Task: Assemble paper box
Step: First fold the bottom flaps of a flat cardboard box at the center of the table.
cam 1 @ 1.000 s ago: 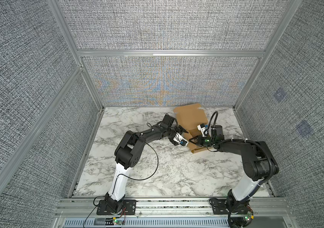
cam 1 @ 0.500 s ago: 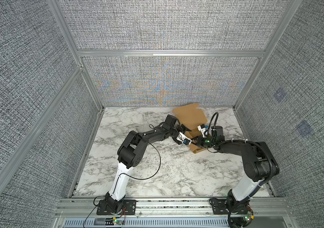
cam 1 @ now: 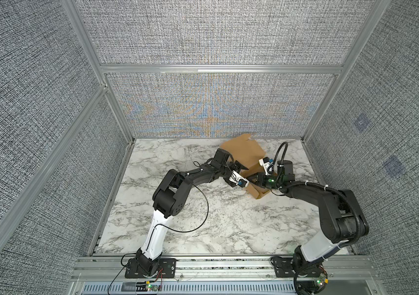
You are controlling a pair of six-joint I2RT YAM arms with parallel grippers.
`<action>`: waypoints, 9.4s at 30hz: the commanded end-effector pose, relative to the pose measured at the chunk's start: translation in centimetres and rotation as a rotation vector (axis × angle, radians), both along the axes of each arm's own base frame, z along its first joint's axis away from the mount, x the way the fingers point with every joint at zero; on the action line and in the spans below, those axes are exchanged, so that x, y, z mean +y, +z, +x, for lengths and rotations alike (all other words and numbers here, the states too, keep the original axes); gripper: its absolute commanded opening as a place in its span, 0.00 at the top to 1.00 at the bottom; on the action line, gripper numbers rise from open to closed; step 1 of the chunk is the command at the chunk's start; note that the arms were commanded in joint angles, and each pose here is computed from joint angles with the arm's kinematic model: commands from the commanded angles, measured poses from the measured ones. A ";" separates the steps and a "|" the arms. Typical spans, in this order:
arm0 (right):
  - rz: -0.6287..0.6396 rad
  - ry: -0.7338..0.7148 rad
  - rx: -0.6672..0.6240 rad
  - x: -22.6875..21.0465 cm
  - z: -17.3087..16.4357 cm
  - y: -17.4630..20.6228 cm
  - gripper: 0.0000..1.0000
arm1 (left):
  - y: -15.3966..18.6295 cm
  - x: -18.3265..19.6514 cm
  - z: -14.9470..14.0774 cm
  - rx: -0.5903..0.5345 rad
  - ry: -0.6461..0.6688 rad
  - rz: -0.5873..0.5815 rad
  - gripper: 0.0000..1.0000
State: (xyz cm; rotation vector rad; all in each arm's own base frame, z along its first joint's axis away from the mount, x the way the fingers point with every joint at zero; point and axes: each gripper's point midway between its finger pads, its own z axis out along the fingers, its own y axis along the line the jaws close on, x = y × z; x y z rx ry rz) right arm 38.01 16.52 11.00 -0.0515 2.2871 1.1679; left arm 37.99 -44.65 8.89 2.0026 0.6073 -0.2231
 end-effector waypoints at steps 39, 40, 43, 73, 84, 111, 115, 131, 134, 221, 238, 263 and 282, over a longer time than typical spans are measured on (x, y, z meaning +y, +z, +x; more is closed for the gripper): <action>-0.635 0.069 0.079 -11.5 7.9 -7.3 0.59 | 0.6 -1.6 0.3 -0.077 0.062 -0.045 0.15; -0.640 0.078 0.077 -11.3 7.8 -7.3 0.60 | 0.7 -1.6 0.4 -0.076 0.065 -0.045 0.15; -0.668 0.104 0.070 -10.8 7.2 -7.3 0.63 | 1.0 -1.3 0.1 -0.069 0.065 -0.042 0.15; -0.690 0.181 0.076 -8.5 3.7 -8.8 0.68 | 0.5 0.7 -2.9 -0.006 0.002 0.077 0.20; -0.671 0.181 0.080 -8.3 4.0 -9.1 0.68 | -0.2 1.2 -3.4 -0.002 0.004 0.108 0.21; -0.691 0.191 0.082 -8.5 3.9 -9.3 0.69 | 1.2 1.6 -2.9 -0.032 0.033 0.125 0.01; -0.691 0.192 0.085 -8.6 3.9 -9.4 0.69 | 0.5 1.8 -2.9 -0.045 0.029 0.136 0.06; -0.688 0.194 0.087 -8.6 3.9 -9.6 0.69 | 1.8 1.3 -3.0 -0.059 0.016 0.105 0.24; -0.688 0.195 0.091 -8.7 3.8 -9.8 0.69 | 1.9 1.3 -3.1 -0.043 0.014 0.101 0.24; -0.660 0.213 0.095 -8.1 3.4 -9.4 0.69 | -0.5 1.5 -3.0 -0.149 0.063 0.158 0.37; -0.670 0.211 0.081 -8.2 3.4 -8.9 0.69 | 0.8 0.2 -3.1 -0.093 0.073 0.119 0.46; -0.671 0.214 0.081 -8.2 3.3 -8.9 0.69 | -5.9 2.1 -5.6 0.069 -0.050 0.464 0.64; -0.630 0.197 0.075 -5.2 1.0 -6.4 0.69 | -6.5 5.9 -11.8 0.287 -0.136 0.771 0.81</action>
